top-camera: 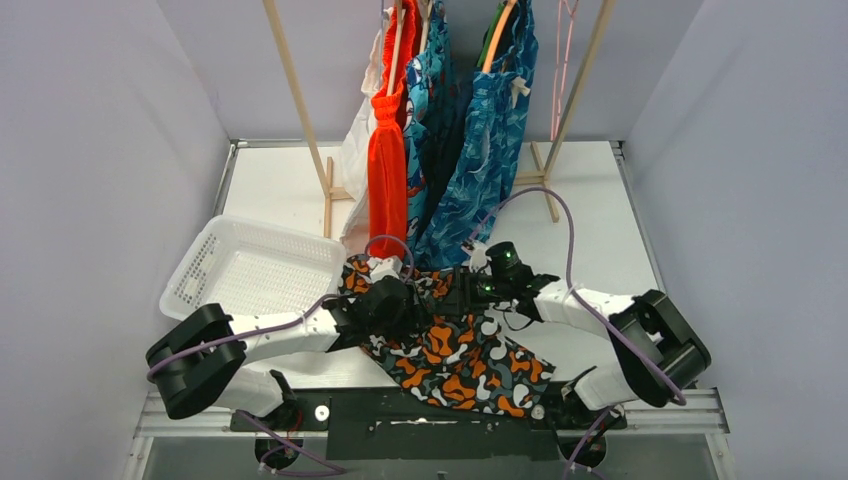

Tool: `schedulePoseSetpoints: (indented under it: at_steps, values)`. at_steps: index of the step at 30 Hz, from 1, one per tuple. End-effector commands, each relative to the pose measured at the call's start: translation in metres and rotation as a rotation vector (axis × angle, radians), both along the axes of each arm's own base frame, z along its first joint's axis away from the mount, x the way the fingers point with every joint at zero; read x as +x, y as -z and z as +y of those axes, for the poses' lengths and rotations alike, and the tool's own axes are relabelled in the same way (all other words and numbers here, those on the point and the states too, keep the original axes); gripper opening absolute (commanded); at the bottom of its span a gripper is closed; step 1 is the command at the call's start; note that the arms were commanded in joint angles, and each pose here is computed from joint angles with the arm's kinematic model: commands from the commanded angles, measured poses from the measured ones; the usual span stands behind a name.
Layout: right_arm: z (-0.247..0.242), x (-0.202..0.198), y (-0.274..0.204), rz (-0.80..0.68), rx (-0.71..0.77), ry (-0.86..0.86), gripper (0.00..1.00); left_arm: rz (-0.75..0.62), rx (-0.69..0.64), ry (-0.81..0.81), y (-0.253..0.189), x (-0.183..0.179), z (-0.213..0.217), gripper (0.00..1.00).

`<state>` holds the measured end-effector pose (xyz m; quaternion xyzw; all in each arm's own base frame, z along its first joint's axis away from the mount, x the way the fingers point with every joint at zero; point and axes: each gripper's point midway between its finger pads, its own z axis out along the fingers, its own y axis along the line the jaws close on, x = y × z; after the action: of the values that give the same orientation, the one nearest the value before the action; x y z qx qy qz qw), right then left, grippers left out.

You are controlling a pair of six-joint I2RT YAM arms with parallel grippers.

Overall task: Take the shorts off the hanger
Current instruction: Adjust the shorts at the center of the board.

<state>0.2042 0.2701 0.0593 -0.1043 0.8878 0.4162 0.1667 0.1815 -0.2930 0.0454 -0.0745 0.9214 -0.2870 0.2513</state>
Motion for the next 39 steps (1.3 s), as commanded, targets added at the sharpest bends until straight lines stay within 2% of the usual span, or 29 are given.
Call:
schedulePoseSetpoints:
  at_steps: [1,5,9,19,22,26,31,35,39]
  values:
    - [-0.001,0.005,-0.023,-0.121,0.085,0.027,0.32,-0.026,-0.159,-0.017,-0.033,0.015,-0.024,0.58]
    - [0.002,-0.018,-0.034,-0.157,0.183,-0.021,0.28,-0.025,-0.255,-0.056,-0.046,0.025,-0.027,0.67]
    - [-0.001,-0.038,-0.019,-0.138,0.181,-0.062,0.28,-0.015,-0.331,-0.073,-0.06,0.036,-0.037,0.71]
    - [-0.009,-0.051,-0.005,-0.186,0.154,-0.111,0.3,0.109,-0.273,-0.068,-0.037,0.047,-0.065,0.75]
    - [-0.01,-0.058,0.003,-0.179,0.134,-0.135,0.33,0.15,-0.183,-0.085,-0.018,0.048,-0.064,0.75]
    - [-0.014,-0.063,-0.004,-0.214,0.144,-0.133,0.41,0.179,-0.001,-0.114,0.01,0.048,-0.049,0.75]
    - [-0.022,-0.062,-0.029,-0.309,0.168,-0.097,0.59,0.17,0.204,-0.108,0.032,0.044,-0.035,0.75]
    - [-0.043,-0.049,-0.036,-0.359,0.085,0.02,0.68,0.174,0.365,-0.08,0.05,0.032,-0.025,0.76]
    - [-0.072,-0.028,-0.051,-0.427,0.002,0.214,0.71,0.204,0.464,-0.068,0.068,0.016,-0.012,0.76]
